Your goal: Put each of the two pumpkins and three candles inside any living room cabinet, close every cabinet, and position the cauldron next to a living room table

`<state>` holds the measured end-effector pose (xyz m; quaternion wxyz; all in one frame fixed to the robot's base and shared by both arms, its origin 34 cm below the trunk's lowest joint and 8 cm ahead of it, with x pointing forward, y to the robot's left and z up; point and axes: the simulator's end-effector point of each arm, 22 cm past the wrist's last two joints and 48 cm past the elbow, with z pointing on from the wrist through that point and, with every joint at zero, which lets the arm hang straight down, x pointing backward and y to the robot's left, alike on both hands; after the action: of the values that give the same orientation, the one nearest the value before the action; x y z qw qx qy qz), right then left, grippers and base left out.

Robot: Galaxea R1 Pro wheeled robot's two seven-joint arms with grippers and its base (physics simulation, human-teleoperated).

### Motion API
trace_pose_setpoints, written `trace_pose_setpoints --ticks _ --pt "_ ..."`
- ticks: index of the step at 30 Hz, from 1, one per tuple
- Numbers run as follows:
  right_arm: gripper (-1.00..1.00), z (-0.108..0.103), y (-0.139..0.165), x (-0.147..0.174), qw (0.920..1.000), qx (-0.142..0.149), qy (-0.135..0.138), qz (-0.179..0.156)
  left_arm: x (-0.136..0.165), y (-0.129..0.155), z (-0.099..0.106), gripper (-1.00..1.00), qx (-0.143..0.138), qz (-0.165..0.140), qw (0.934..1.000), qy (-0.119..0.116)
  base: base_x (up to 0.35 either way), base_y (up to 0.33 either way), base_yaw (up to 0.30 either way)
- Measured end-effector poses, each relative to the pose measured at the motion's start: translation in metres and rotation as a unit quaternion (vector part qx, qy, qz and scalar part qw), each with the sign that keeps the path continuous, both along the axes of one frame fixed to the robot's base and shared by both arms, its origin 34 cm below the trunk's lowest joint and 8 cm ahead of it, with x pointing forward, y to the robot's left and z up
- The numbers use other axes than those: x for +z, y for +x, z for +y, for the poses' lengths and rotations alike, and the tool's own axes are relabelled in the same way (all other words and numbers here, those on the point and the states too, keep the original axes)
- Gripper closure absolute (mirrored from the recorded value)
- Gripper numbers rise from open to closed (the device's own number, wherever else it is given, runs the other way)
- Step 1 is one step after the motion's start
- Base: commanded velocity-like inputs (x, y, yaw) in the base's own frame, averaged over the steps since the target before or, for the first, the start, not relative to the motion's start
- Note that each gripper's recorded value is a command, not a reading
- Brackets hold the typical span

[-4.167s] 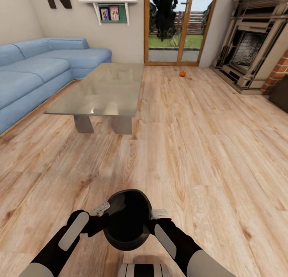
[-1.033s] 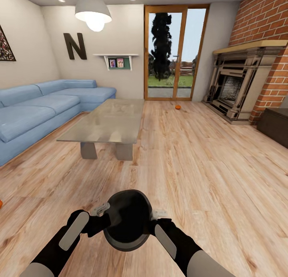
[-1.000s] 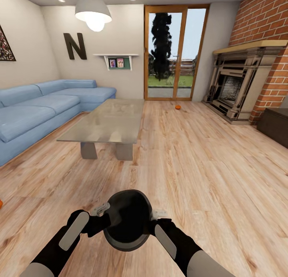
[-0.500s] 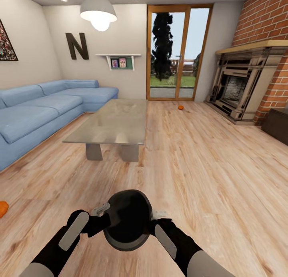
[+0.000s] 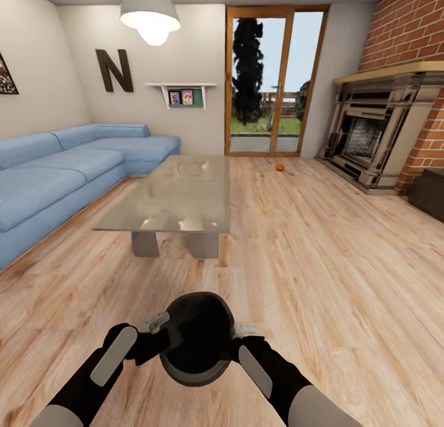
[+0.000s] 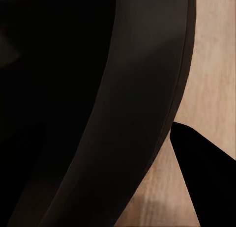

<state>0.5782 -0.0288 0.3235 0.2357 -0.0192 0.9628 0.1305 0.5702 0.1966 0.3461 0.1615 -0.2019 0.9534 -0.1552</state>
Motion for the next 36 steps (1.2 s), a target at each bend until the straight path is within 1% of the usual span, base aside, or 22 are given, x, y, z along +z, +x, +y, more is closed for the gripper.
trace_pose_setpoints --ticks 16,25,36 --pt "1.00 0.0000 -0.0002 -0.0001 1.0000 0.000 0.000 0.000 0.0000 -0.0001 0.0000 1.00 0.000 0.000 1.0000 0.000 0.288 0.148 -0.001" --pt "1.00 0.0001 0.0000 0.0004 1.0000 -0.001 0.000 0.000 0.0005 0.0001 0.0001 1.00 0.000 -0.001 1.0000 0.000 0.307 0.111 -0.058" --pt "1.00 0.0001 -0.0002 0.0003 1.0000 -0.001 0.001 0.000 0.0005 0.0000 0.0001 1.00 -0.001 0.000 1.0000 0.001 0.306 0.014 0.000"
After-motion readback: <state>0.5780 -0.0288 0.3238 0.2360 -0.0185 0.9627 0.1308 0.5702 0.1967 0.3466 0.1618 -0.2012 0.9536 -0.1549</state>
